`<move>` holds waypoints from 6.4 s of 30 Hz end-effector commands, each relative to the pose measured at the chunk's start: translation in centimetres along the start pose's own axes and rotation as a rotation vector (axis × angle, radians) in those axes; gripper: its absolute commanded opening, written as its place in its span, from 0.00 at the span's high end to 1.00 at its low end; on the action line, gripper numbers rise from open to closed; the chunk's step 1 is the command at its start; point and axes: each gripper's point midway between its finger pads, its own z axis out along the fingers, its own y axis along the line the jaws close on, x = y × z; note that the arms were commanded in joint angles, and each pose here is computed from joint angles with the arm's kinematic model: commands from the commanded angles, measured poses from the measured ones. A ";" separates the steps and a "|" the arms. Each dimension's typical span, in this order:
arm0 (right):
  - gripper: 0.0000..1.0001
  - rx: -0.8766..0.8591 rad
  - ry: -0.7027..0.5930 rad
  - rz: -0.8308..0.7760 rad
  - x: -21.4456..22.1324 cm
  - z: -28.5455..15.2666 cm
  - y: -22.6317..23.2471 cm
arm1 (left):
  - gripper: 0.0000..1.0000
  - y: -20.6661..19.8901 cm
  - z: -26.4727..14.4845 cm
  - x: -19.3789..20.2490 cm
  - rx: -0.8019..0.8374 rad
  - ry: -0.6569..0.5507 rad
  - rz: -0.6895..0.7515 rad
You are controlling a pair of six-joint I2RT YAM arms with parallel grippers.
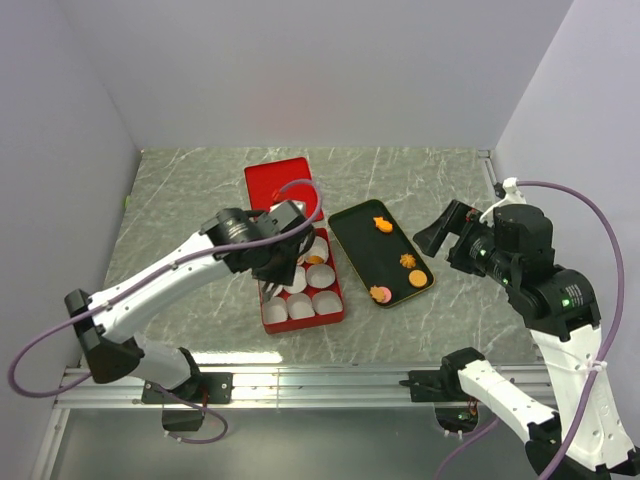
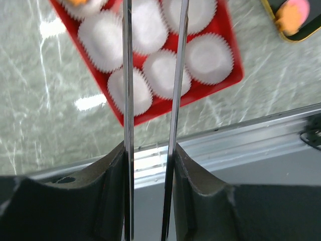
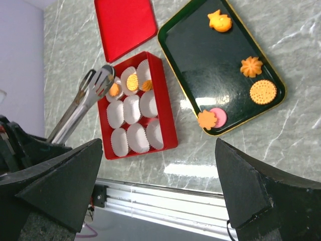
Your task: Pack the cookies
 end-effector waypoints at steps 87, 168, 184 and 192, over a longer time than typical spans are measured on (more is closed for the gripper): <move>0.00 0.036 -0.067 -0.016 0.4 -1.4 -1.9 | 0.55 -13.0 8.2 -4.9 0.129 0.024 0.184; 0.00 0.026 -0.028 -0.028 0.5 -0.1 -1.3 | 0.86 -8.4 11.1 -7.8 0.017 -0.013 0.082; 0.00 -0.027 -0.023 -0.012 0.3 -0.1 -0.1 | 0.85 -2.2 2.9 -2.7 -0.013 0.024 -0.017; 0.00 -0.059 0.000 0.012 1.1 0.7 0.3 | 0.85 1.5 0.8 2.7 0.002 0.068 -0.059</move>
